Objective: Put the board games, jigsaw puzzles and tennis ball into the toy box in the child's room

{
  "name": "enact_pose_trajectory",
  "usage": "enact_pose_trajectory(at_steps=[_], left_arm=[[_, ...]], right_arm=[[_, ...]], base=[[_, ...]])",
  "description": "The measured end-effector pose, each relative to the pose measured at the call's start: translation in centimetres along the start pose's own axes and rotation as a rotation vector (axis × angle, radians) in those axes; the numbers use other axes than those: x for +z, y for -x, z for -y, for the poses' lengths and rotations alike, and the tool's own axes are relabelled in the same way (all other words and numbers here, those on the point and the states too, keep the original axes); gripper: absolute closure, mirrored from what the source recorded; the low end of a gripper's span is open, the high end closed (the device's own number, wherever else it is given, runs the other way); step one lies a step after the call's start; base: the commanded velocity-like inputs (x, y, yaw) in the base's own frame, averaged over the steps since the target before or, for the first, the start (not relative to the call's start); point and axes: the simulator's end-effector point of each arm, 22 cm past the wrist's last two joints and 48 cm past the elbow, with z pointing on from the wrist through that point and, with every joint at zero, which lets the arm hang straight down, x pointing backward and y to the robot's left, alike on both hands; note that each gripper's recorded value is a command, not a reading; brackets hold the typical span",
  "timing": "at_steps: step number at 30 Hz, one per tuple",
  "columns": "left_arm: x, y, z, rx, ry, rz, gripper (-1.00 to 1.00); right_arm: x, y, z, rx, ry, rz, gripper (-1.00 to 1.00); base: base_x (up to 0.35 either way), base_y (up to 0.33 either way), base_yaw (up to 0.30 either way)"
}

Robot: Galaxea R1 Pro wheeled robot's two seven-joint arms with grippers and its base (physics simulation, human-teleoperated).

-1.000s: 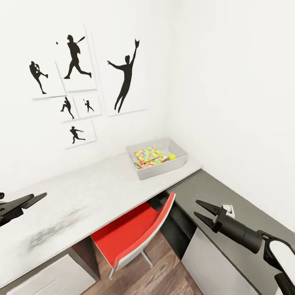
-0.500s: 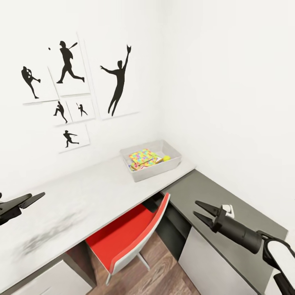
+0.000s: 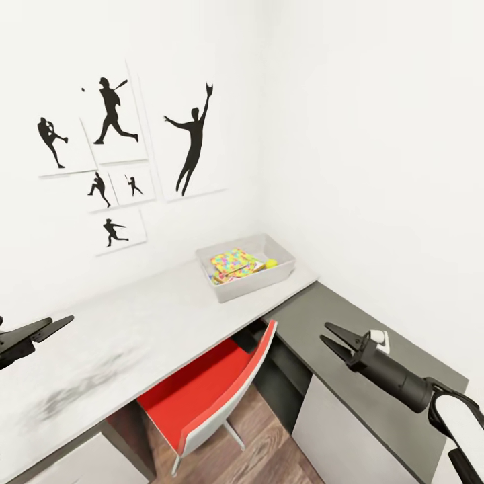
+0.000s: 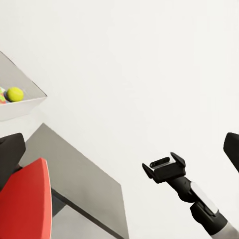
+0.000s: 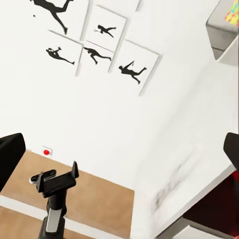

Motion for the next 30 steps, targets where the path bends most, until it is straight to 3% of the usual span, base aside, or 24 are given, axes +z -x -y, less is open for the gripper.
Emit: enact_pose_trajectory(at_steps=[24, 30], left_arm=[[-0.4, 0.9, 1.5, 0.03, -0.014, 0.016, -1.0], [-0.4, 0.9, 1.5, 0.031, -0.014, 0.017, -1.0]], right_arm=[[-0.1, 0.2, -1.6, -0.05, 0.024, 0.001, -1.0], [-0.1, 0.2, -1.7, -0.051, 0.024, 0.002, -1.0]], base=[[-0.173, 0.02, -0.001], [-0.095, 0.107, -0.183]])
